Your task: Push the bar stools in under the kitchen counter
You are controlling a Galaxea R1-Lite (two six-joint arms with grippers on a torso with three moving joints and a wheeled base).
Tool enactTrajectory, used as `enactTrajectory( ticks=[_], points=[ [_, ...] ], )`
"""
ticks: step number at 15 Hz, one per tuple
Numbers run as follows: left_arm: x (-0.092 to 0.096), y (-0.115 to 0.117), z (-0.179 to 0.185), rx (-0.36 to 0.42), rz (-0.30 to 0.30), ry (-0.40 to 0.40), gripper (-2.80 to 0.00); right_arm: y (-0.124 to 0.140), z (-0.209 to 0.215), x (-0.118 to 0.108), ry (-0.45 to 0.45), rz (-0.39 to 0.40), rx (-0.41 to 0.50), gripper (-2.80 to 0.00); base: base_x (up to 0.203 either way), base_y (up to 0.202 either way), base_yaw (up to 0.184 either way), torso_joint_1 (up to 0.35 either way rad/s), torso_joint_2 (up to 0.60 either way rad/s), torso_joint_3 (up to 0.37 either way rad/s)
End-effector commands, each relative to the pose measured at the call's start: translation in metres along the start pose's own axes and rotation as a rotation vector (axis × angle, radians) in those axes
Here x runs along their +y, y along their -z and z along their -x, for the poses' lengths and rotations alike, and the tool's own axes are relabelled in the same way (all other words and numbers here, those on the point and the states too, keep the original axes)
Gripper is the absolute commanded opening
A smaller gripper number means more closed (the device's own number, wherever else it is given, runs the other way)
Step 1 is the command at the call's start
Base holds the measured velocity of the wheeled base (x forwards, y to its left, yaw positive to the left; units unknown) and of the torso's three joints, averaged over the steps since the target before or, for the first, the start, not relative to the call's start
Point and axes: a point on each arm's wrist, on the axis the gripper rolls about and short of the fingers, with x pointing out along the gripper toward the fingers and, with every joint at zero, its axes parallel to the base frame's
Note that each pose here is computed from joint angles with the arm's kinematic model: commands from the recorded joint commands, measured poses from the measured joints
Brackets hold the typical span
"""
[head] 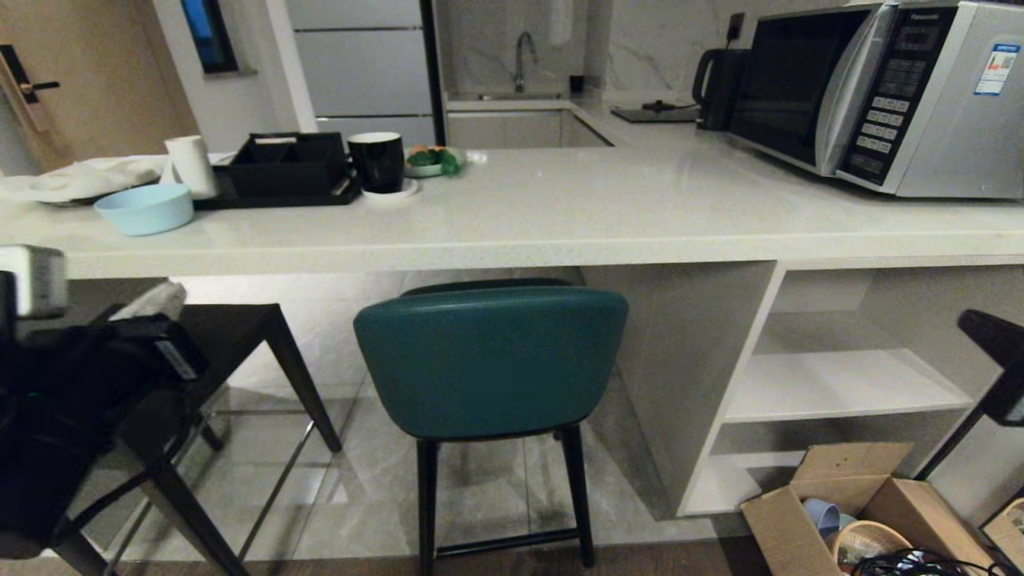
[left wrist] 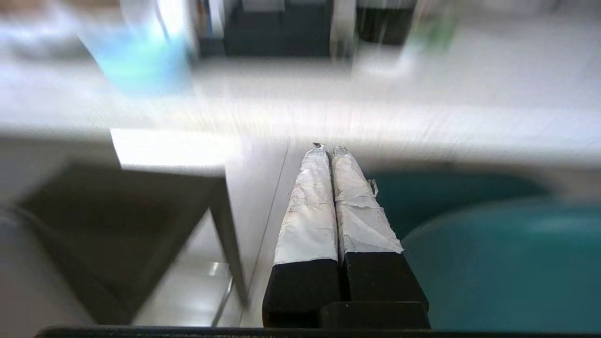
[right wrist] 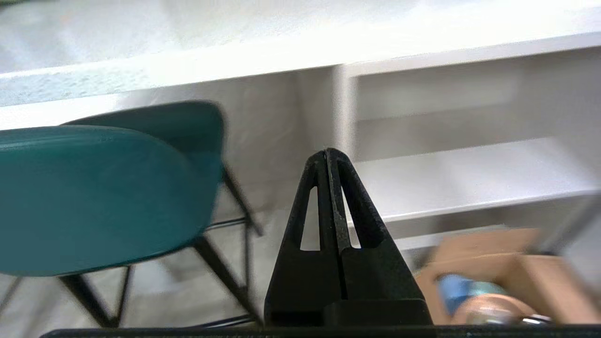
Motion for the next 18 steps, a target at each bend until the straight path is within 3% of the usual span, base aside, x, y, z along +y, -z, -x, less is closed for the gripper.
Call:
enactTrajectory(
  ticks=[1, 5, 8, 9, 12, 15, 18],
  points=[
    [0.015, -0.057, 0.060, -0.168, 0.050, 0.016, -2.80, -0.014, 0.048, -0.020, 0.042, -0.024, -0.143, -2.80, 0.000, 0.000, 0.000, 0.000, 0.00, 0.000],
    [0.045, -0.111, 0.152, -0.150, 0.054, -0.005, -2.80, -0.036, 0.113, -0.038, 0.155, 0.030, -0.261, -2.80, 0.000, 0.000, 0.000, 0.000, 0.00, 0.000],
    [0.052, -0.118, 0.202, -0.192, 0.027, -0.159, -2.80, -0.037, 0.156, -0.045, 0.205, 0.073, -0.280, -2.80, 0.000, 0.000, 0.000, 0.000, 0.00, 0.000],
    [0.051, -0.114, 0.215, -0.213, 0.017, -0.161, -2.80, -0.034, 0.168, -0.046, 0.220, 0.100, -0.298, -2.80, 0.000, 0.000, 0.000, 0.000, 0.00, 0.000],
    [0.050, -0.087, 0.246, -0.200, -0.007, -0.006, -2.80, -0.014, 0.188, -0.045, 0.278, 0.138, -0.300, -2.80, 0.000, 0.000, 0.000, 0.000, 0.00, 0.000],
    [0.050, -0.031, 0.265, 0.013, -0.059, 0.104, -2.80, 0.033, 0.197, -0.046, 0.264, 0.177, -0.249, -2.80, 0.000, 0.000, 0.000, 0.000, 0.00, 0.000],
    [0.048, 0.013, 0.245, 0.139, -0.028, 0.126, -2.80, 0.086, 0.174, -0.047, 0.200, 0.204, -0.129, -2.80, 0.000, 0.000, 0.000, 0.000, 0.00, 0.000]
  ],
)
